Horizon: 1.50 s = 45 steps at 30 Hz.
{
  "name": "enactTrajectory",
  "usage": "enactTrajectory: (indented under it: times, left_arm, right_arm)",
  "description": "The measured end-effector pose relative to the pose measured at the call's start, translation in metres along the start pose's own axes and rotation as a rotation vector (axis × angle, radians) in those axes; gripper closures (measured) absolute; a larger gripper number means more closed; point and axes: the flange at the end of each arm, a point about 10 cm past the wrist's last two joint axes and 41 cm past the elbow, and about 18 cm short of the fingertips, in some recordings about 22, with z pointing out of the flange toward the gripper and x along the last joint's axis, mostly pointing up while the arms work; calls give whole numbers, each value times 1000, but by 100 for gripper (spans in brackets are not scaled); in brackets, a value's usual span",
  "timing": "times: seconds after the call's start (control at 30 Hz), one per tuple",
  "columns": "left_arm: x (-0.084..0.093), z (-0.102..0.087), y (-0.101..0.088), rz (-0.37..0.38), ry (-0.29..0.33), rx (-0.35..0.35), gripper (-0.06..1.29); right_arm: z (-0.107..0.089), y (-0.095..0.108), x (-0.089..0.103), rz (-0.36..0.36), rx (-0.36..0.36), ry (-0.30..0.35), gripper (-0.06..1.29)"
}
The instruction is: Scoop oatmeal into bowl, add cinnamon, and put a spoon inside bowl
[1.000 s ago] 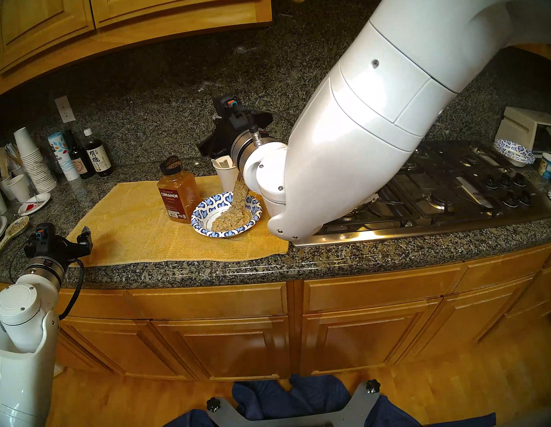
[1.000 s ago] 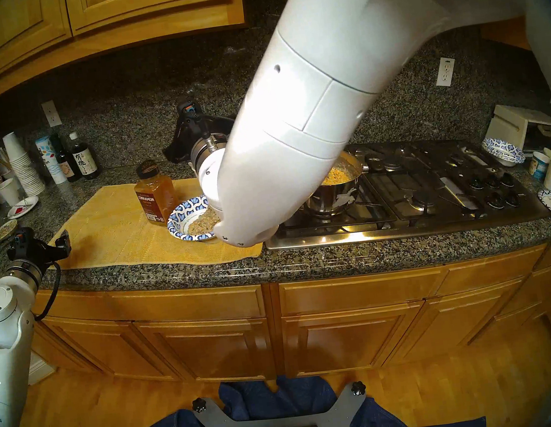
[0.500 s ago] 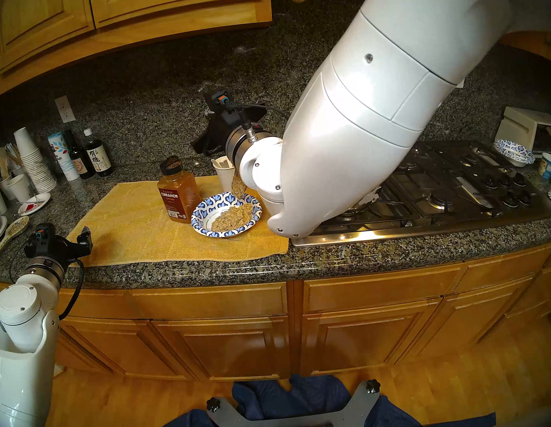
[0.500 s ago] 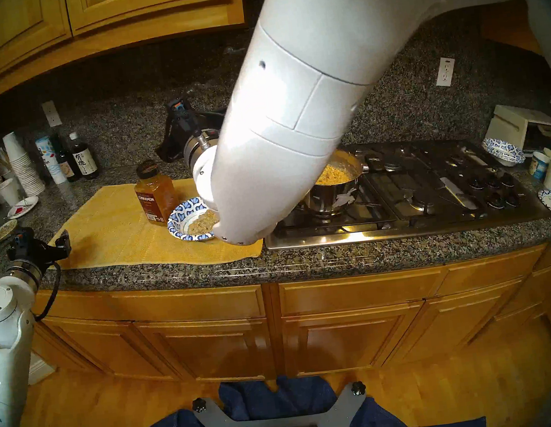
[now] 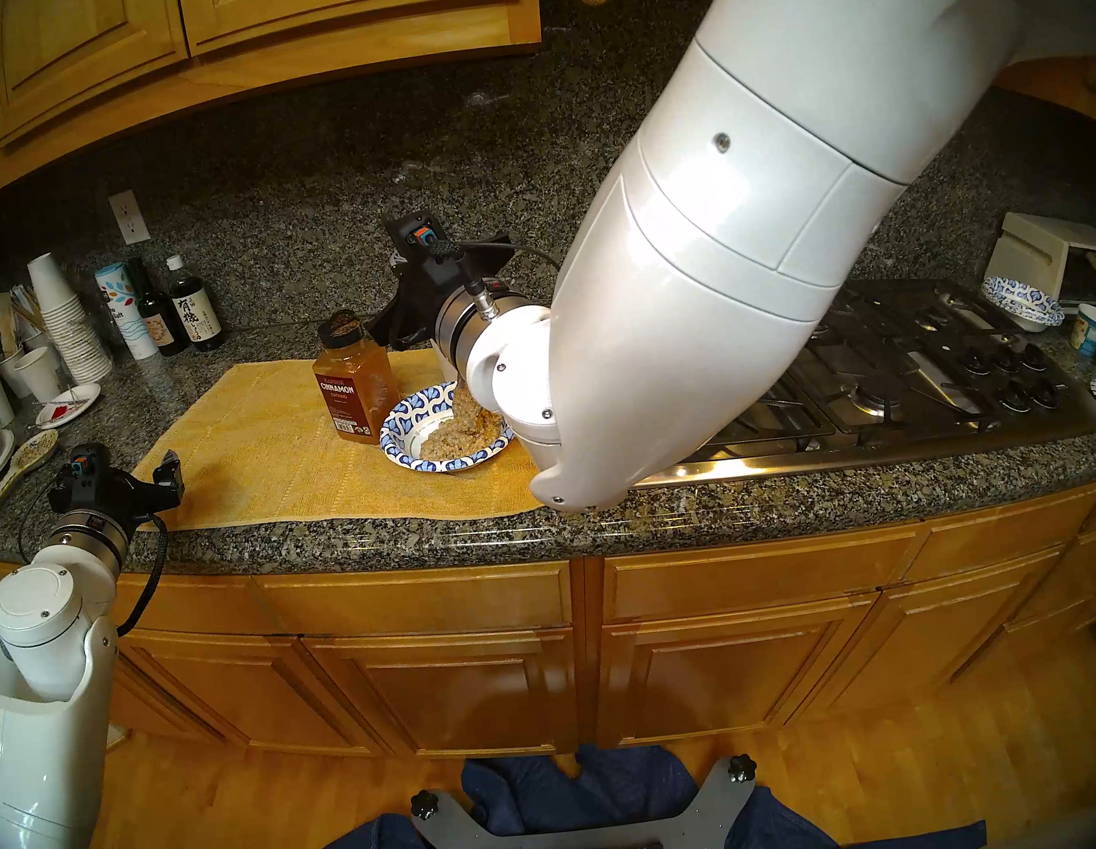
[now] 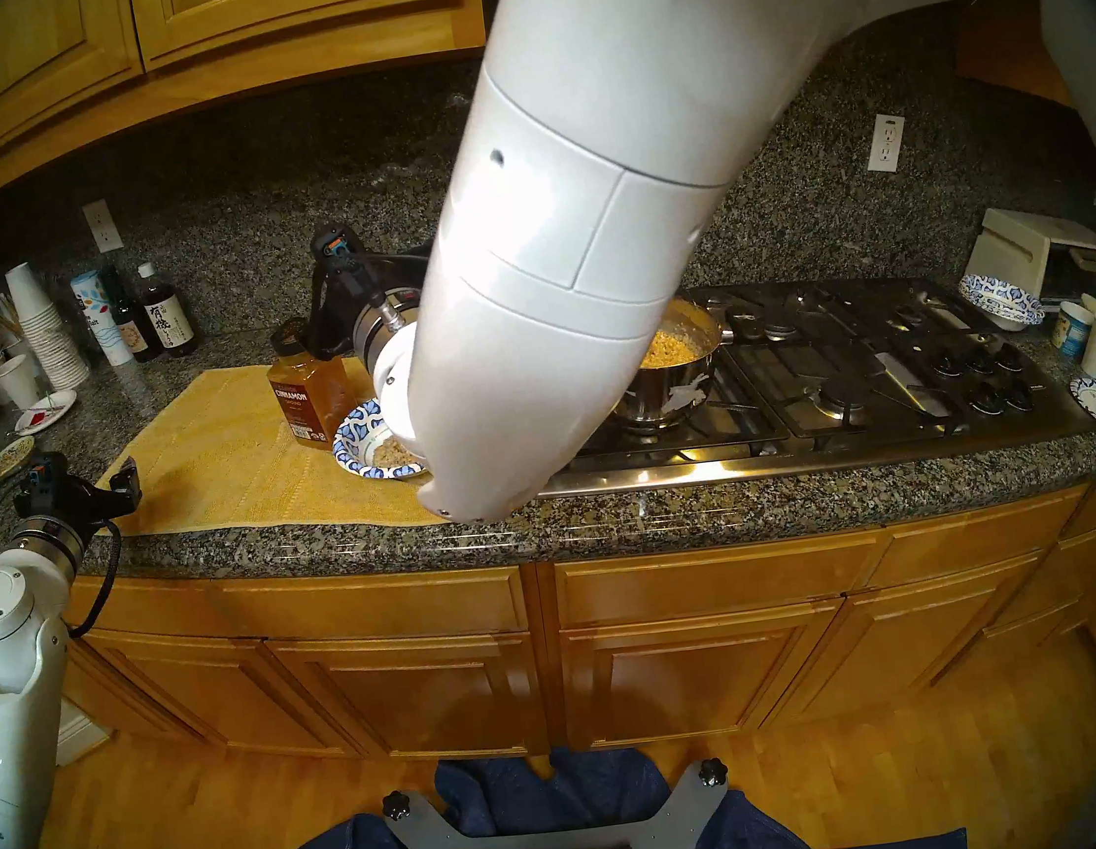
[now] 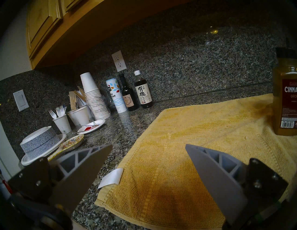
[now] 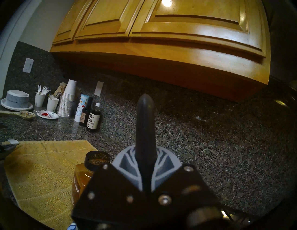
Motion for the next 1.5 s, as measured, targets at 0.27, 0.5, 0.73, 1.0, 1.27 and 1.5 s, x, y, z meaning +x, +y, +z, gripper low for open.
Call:
enactTrajectory:
  times: [0.27, 0.5, 0.73, 1.0, 1.27, 1.5]
  left_arm:
    - [0, 0, 0, 0, 0, 0, 0]
    - [0, 0, 0, 0, 0, 0, 0]
    - [0, 0, 0, 0, 0, 0, 0]
    - [0, 0, 0, 0, 0, 0, 0]
    - [0, 0, 0, 0, 0, 0, 0]
    - [0, 0, 0, 0, 0, 0, 0]
  right_arm:
    - [12, 18, 13, -23, -40, 45, 124]
    - [13, 18, 20, -23, -37, 64, 124]
    - [-2, 2, 14, -4, 12, 28, 124]
    - [-13, -12, 9, 15, 54, 2, 124]
    - [-6, -7, 13, 12, 39, 23, 124]
    - [4, 7, 18, -3, 8, 52, 124]
